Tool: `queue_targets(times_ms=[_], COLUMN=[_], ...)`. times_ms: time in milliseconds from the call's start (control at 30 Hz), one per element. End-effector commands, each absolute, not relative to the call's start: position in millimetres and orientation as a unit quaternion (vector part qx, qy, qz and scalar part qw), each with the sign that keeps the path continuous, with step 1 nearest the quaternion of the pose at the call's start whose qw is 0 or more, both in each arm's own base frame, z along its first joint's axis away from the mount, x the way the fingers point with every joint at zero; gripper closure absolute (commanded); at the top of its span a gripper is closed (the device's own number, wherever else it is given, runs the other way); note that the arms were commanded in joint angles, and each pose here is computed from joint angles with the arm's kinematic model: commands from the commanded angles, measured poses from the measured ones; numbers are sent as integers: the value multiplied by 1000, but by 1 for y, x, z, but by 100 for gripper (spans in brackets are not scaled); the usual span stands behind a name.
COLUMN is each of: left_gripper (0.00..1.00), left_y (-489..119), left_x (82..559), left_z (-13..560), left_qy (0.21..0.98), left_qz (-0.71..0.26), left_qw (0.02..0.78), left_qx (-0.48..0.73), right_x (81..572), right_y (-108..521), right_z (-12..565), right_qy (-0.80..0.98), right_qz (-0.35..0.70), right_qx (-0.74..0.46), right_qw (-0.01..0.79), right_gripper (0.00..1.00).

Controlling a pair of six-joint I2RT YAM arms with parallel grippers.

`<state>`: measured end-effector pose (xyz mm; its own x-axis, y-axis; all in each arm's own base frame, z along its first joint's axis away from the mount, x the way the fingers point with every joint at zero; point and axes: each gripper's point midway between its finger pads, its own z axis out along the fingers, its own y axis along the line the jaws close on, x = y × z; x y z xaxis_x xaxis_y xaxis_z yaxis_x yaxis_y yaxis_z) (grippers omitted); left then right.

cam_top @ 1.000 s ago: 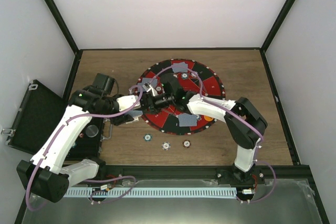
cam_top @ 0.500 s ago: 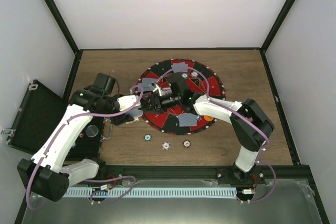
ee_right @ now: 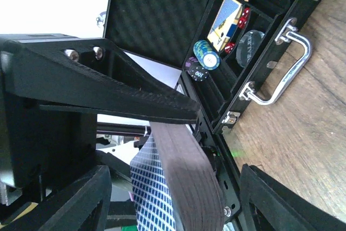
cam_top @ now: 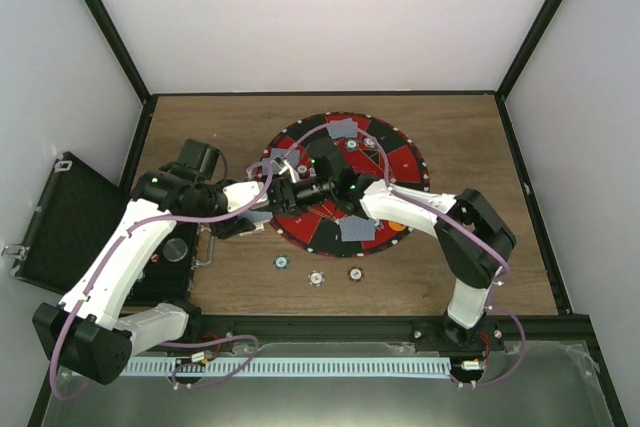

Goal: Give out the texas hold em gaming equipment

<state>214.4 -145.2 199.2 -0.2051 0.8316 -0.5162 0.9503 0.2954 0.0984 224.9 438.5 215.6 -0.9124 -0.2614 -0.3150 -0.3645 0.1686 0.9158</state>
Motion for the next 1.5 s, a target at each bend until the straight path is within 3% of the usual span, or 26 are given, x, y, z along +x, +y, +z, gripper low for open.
queue_targets(times_ms=[0, 200, 700, 800, 900, 1167, 1467], left_gripper=[95, 95, 95, 95, 95, 95, 95], left_y=[-150, -150, -152, -151, -151, -151, -149], left_x=[215, 216, 216, 215, 214, 215, 215], left_z=[208, 210, 213, 212, 210, 211, 210], left_qy=[758, 758, 756, 756, 756, 757, 758], left_qz=[-128, -128, -133, -131, -132, -132, -127], left_qw=[260, 261, 264, 262, 261, 261, 260], left_qx=[584, 584, 585, 585, 585, 585, 585], right_x=[223, 228, 244, 243, 243, 245, 268], right_y=[450, 450, 412, 408, 404, 387, 352], right_z=[216, 197, 183, 190, 199, 208, 220], right_qy=[754, 761, 783, 782, 781, 787, 809], right_qz=[622, 616, 600, 600, 600, 592, 554], right_qx=[-213, -204, -164, -164, -167, -166, -170], right_qw=[26, 7, 24, 31, 40, 52, 96], right_gripper=[33, 35, 54, 61, 78, 98, 99])
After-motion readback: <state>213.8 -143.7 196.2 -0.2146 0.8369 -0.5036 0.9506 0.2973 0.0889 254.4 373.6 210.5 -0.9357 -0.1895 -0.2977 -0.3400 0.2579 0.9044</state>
